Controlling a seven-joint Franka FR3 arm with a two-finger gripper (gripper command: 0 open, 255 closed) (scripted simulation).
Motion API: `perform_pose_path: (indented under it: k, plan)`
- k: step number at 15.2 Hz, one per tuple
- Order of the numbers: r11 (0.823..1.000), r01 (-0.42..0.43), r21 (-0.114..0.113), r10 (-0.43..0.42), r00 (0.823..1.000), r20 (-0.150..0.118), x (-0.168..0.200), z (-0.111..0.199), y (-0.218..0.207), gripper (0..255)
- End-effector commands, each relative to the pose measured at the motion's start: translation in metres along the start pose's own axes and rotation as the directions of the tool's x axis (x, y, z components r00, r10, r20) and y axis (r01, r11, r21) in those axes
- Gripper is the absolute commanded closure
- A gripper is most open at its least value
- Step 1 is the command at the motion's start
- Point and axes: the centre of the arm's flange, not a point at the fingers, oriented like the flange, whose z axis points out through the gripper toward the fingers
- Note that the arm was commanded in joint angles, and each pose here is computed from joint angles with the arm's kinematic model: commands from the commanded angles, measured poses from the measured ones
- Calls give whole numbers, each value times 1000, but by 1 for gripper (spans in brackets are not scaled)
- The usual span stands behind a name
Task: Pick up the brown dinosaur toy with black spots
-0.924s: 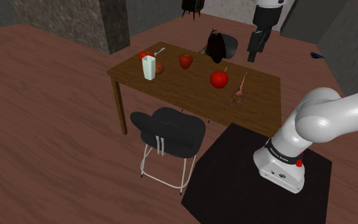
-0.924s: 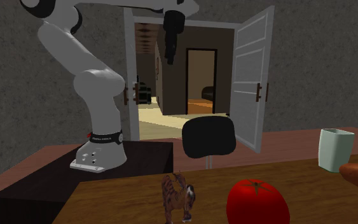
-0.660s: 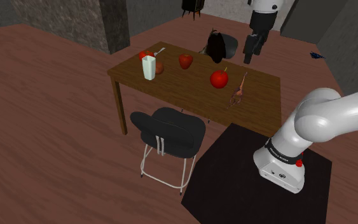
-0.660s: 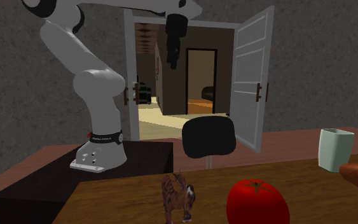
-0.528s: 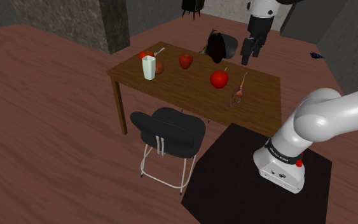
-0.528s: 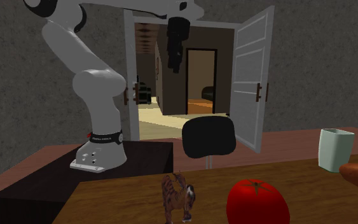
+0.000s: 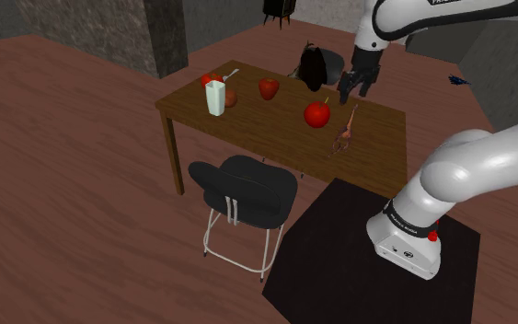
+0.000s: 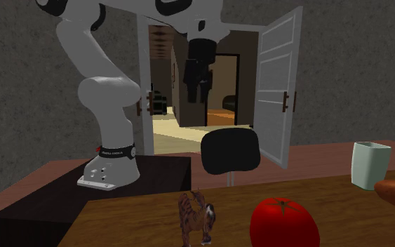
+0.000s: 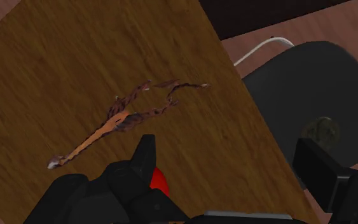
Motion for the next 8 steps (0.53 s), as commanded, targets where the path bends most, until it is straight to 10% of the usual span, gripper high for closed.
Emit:
perform_pose_path:
  k: [1,8]
  plan:
    - [998,-60,10,60,998,-11,12,17,14,0]
    - [964,-260,50,262,964,-35,42,83,73,0]
